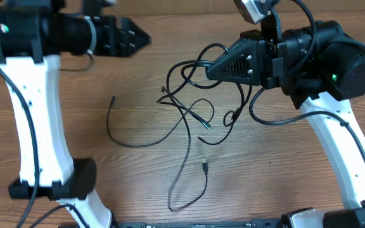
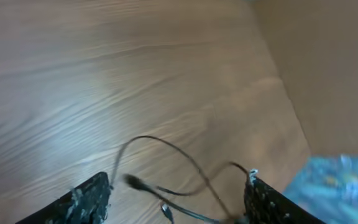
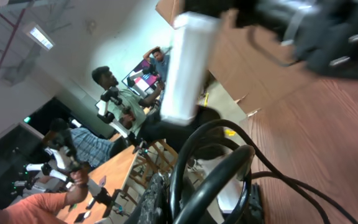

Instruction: Untangle cables

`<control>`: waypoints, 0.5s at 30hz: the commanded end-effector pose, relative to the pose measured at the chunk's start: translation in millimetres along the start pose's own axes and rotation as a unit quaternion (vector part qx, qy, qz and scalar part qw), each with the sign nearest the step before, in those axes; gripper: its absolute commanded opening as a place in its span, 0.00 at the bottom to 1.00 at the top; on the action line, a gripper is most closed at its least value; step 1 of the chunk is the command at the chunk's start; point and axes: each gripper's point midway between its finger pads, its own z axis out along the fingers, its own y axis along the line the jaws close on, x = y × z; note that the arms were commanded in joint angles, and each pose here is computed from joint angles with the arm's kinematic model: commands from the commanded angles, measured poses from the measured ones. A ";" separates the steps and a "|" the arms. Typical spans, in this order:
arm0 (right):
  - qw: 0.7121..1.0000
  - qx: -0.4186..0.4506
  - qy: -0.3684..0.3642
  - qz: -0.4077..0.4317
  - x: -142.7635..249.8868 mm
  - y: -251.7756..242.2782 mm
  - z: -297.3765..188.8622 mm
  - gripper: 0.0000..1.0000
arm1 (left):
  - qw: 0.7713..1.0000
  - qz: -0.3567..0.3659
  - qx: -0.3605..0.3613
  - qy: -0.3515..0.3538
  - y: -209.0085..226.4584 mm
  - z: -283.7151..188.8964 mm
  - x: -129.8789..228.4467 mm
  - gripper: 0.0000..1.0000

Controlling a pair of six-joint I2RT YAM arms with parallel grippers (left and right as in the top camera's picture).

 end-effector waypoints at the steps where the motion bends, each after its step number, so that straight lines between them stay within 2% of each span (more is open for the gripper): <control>1: 1.000 0.011 0.019 -0.010 3.6 -8.8 -3.7 0.04 | 0.999 0.044 0.011 0.008 -32.1 4.5 8.3 0.70; 6: 0.999 0.034 -0.002 0.013 -4.4 -29.0 -23.2 0.04 | 0.997 0.054 0.032 0.036 -55.2 16.1 22.1 0.70; 15: 0.996 0.076 -0.040 0.030 -15.7 -44.9 -60.4 0.04 | 0.996 0.063 0.055 0.044 -68.0 13.8 29.3 0.69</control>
